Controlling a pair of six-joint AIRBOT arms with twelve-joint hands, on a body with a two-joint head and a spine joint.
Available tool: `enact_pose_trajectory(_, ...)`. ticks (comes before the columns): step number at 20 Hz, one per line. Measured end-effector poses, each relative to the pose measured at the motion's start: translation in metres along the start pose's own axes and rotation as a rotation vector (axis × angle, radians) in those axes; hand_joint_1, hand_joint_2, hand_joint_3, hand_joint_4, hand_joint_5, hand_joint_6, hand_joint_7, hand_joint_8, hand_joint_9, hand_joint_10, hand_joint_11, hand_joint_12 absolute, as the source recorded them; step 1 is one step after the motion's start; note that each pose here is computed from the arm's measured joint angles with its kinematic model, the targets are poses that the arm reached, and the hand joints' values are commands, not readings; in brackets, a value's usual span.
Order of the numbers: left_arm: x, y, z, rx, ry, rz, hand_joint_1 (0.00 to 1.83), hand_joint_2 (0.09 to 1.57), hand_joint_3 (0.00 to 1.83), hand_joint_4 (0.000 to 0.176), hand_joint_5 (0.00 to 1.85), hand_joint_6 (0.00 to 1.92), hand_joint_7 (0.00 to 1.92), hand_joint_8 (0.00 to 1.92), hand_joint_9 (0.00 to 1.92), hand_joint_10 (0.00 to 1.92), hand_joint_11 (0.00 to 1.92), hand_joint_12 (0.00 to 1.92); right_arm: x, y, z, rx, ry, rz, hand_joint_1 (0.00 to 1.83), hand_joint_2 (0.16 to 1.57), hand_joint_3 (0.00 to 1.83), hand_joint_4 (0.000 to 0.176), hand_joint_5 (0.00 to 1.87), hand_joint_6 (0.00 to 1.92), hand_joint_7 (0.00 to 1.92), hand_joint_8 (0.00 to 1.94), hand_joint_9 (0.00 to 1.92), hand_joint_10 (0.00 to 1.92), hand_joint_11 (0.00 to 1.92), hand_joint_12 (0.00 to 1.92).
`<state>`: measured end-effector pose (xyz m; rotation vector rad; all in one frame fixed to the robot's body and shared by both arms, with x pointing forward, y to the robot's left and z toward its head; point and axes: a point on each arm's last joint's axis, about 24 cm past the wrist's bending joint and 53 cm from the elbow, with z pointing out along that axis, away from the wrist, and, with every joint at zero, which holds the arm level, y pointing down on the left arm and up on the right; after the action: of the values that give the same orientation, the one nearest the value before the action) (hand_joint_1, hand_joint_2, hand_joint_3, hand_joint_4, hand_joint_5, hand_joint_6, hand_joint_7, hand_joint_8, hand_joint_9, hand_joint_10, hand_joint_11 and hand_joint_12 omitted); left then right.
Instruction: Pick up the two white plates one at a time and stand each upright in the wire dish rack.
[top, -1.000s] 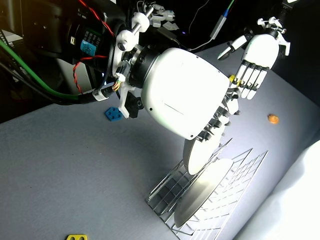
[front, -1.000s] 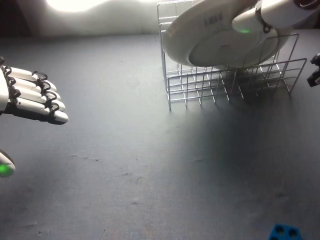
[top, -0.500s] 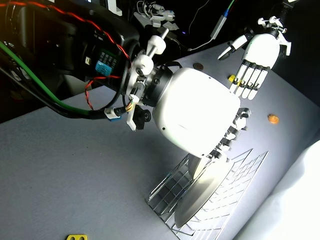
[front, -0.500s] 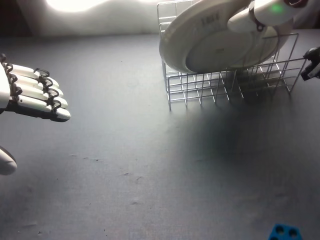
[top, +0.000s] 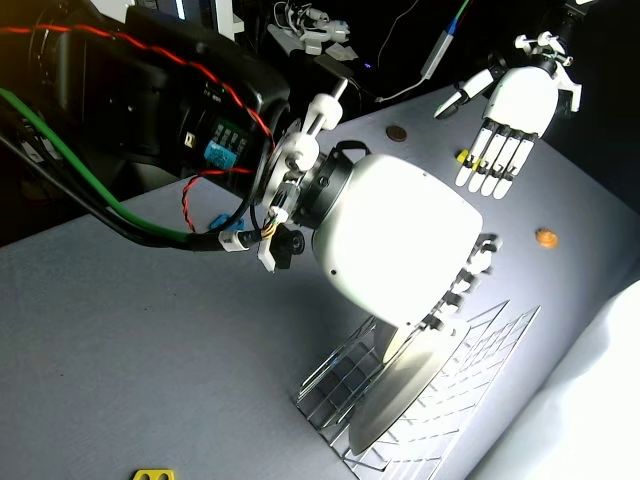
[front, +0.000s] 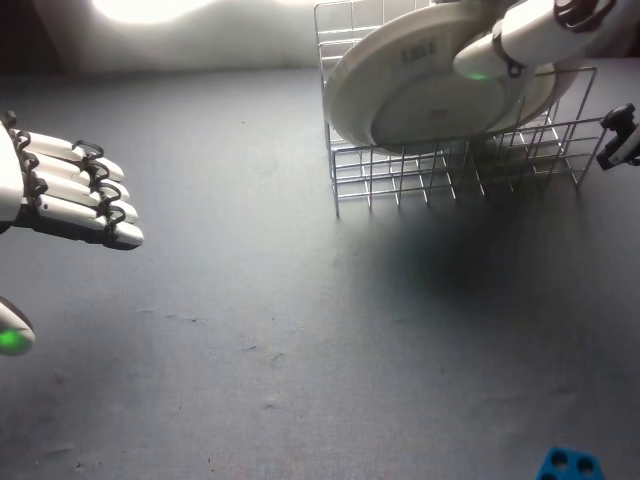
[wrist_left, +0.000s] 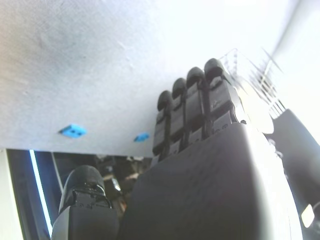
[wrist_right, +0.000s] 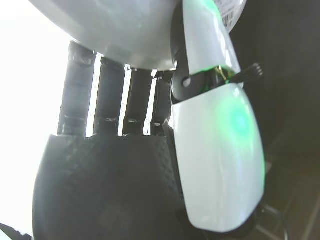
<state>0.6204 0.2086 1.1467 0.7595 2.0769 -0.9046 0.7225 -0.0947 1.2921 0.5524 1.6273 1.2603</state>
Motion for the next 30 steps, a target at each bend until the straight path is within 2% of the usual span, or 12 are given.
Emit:
enact_pose_trajectory(3, -0.001, -0.003, 0.002, 0.009, -0.002, 0.001, 0.0, 1.05, 0.0, 0.0, 0.14, 0.0, 0.16, 0.0, 0.12, 0.0, 0.0, 0.22, 0.004, 0.0, 0.004, 0.0, 0.008, 0.0, 1.37, 1.1, 0.0, 0.0, 0.93, 1.1, 1.03, 0.87, 0.93, 1.09, 0.77, 1.16)
enact_pose_trajectory(4, -0.001, -0.003, 0.002, 0.008, -0.002, 0.001, 0.0, 1.06, 0.0, 0.0, 0.14, 0.0, 0.14, 0.01, 0.1, 0.01, 0.0, 0.16, 0.007, -0.002, 0.005, 0.003, 0.013, -0.002, 1.37, 1.11, 0.0, 0.0, 0.89, 1.14, 1.01, 0.89, 0.92, 1.13, 0.73, 1.18)
enact_pose_trajectory(6, -0.001, -0.002, 0.002, 0.007, -0.001, 0.002, 0.0, 1.06, 0.0, 0.0, 0.15, 0.0, 0.14, 0.0, 0.1, 0.0, 0.0, 0.16, 0.011, -0.006, 0.007, 0.011, 0.018, -0.005, 1.37, 1.11, 0.0, 0.0, 0.91, 1.11, 1.03, 0.88, 0.92, 1.12, 0.74, 1.17)
enact_pose_trajectory(7, -0.001, -0.002, 0.002, 0.008, -0.001, 0.002, 0.0, 1.07, 0.0, 0.0, 0.15, 0.0, 0.15, 0.0, 0.11, 0.0, 0.0, 0.15, 0.012, -0.007, 0.008, 0.014, 0.019, -0.006, 1.37, 1.12, 0.0, 0.0, 0.89, 1.14, 0.99, 0.94, 0.89, 1.17, 0.69, 1.2)
enact_pose_trajectory(12, -0.001, -0.005, 0.003, 0.014, -0.002, 0.004, 0.0, 1.06, 0.0, 0.0, 0.15, 0.0, 0.13, 0.0, 0.09, 0.0, 0.0, 0.08, 0.015, -0.018, 0.01, 0.032, 0.02, -0.027, 1.37, 1.12, 0.0, 0.0, 0.9, 1.12, 1.01, 0.91, 0.91, 1.14, 0.71, 1.18)
enact_pose_trajectory(20, -0.001, -0.005, 0.003, 0.015, -0.001, 0.004, 0.0, 1.06, 0.0, 0.0, 0.13, 0.0, 0.12, 0.0, 0.08, 0.0, 0.0, 0.11, 0.018, -0.021, 0.011, 0.034, 0.02, -0.065, 1.37, 1.13, 0.0, 0.0, 0.88, 1.14, 1.0, 0.93, 0.88, 1.18, 0.69, 1.2)
enact_pose_trajectory(23, -0.001, -0.005, 0.003, 0.015, -0.001, 0.004, 0.0, 1.06, 0.0, 0.0, 0.16, 0.0, 0.15, 0.01, 0.11, 0.01, 0.0, 0.2, 0.021, -0.026, 0.012, 0.042, 0.022, -0.072, 1.36, 1.14, 0.0, 0.0, 0.85, 1.19, 0.97, 0.98, 0.84, 1.23, 0.67, 1.23)
enact_pose_trajectory(24, -0.001, -0.005, 0.003, 0.015, -0.002, 0.004, 0.0, 1.05, 0.0, 0.0, 0.16, 0.0, 0.15, 0.0, 0.11, 0.0, 0.0, 0.18, 0.022, -0.026, 0.012, 0.043, 0.022, -0.073, 1.22, 1.17, 0.0, 0.0, 0.83, 1.23, 0.92, 1.08, 0.82, 0.85, 0.61, 1.27)
enact_pose_trajectory(25, -0.001, -0.005, 0.003, 0.015, -0.002, 0.004, 0.0, 1.05, 0.0, 0.0, 0.17, 0.0, 0.15, 0.0, 0.11, 0.0, 0.0, 0.18, 0.022, -0.028, 0.011, 0.046, 0.023, -0.073, 1.19, 1.19, 0.0, 0.006, 0.79, 1.28, 0.89, 1.14, 0.84, 0.68, 0.56, 1.32)
enact_pose_trajectory(27, -0.001, -0.005, 0.003, 0.015, -0.001, 0.004, 0.0, 1.05, 0.0, 0.0, 0.15, 0.0, 0.13, 0.0, 0.09, 0.0, 0.0, 0.12, 0.024, -0.029, 0.011, 0.048, 0.028, -0.079, 1.16, 1.23, 0.0, 0.006, 0.71, 1.38, 0.82, 1.26, 0.78, 0.56, 0.4, 1.34)
enact_pose_trajectory(29, -0.001, -0.009, 0.005, 0.023, -0.001, 0.005, 0.0, 1.05, 0.0, 0.0, 0.15, 0.0, 0.13, 0.0, 0.1, 0.0, 0.0, 0.16, 0.026, -0.031, 0.011, 0.051, 0.033, -0.082, 1.16, 1.23, 0.0, 0.009, 0.71, 1.38, 0.83, 1.25, 0.77, 0.55, 0.38, 1.35)
enact_pose_trajectory(30, -0.001, -0.01, 0.006, 0.027, 0.001, 0.006, 0.0, 1.06, 0.0, 0.0, 0.15, 0.0, 0.14, 0.0, 0.1, 0.0, 0.0, 0.16, 0.026, -0.031, 0.011, 0.051, 0.035, -0.082, 1.13, 1.22, 0.0, 0.0, 0.76, 1.29, 0.75, 0.72, 0.73, 0.5, 0.31, 1.33)
